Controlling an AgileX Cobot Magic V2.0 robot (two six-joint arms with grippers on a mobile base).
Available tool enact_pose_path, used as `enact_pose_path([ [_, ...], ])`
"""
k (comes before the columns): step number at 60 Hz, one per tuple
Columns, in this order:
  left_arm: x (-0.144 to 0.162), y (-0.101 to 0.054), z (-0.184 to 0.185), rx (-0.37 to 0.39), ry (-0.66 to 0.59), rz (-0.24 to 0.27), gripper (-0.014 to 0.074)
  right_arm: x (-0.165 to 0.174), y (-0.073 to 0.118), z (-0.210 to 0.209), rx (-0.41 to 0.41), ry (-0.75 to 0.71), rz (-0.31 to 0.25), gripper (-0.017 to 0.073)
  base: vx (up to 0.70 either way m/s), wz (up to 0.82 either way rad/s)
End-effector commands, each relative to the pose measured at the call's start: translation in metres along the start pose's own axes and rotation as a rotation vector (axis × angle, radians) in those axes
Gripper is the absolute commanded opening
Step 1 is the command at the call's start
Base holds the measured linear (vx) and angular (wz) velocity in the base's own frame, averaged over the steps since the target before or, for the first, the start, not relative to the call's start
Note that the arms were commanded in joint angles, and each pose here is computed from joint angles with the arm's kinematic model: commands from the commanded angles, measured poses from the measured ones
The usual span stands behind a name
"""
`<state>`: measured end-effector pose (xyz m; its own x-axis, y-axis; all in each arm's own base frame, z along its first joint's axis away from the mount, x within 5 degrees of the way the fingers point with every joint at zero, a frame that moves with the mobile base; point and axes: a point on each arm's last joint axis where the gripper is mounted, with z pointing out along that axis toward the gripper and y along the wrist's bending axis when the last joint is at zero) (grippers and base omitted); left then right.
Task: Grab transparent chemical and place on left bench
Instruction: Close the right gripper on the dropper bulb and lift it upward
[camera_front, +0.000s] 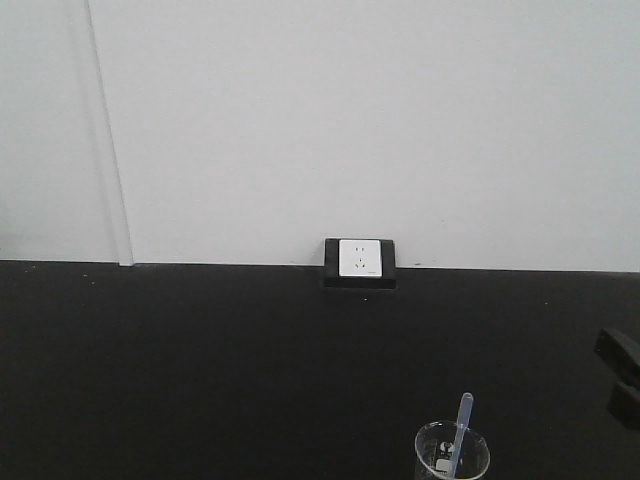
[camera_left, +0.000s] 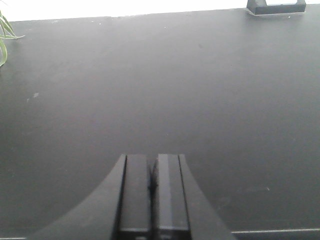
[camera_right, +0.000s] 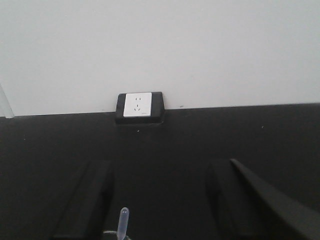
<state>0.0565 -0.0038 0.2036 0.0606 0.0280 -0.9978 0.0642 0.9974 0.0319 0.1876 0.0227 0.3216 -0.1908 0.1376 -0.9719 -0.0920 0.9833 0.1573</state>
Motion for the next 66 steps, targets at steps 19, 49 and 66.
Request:
enact_pose_path([
  [19, -0.003, 0.000, -0.001, -0.002, -0.081, -0.009, -0.0003, 0.032, 0.031, 0.075, -0.152, 0.045, 0.086, 0.0575, 0.00, 0.00],
  [49, -0.003, 0.000, -0.001, -0.002, -0.081, -0.009, -0.0003, 0.077, 0.040, 0.152, -0.133, 0.212, 0.113, 0.0564, 0.00, 0.00],
  [66, -0.003, 0.000, -0.001, -0.002, -0.081, -0.009, -0.0003, 0.085, 0.039, 0.156, -0.124, 0.241, 0.125, 0.0388, 0.00, 0.00],
])
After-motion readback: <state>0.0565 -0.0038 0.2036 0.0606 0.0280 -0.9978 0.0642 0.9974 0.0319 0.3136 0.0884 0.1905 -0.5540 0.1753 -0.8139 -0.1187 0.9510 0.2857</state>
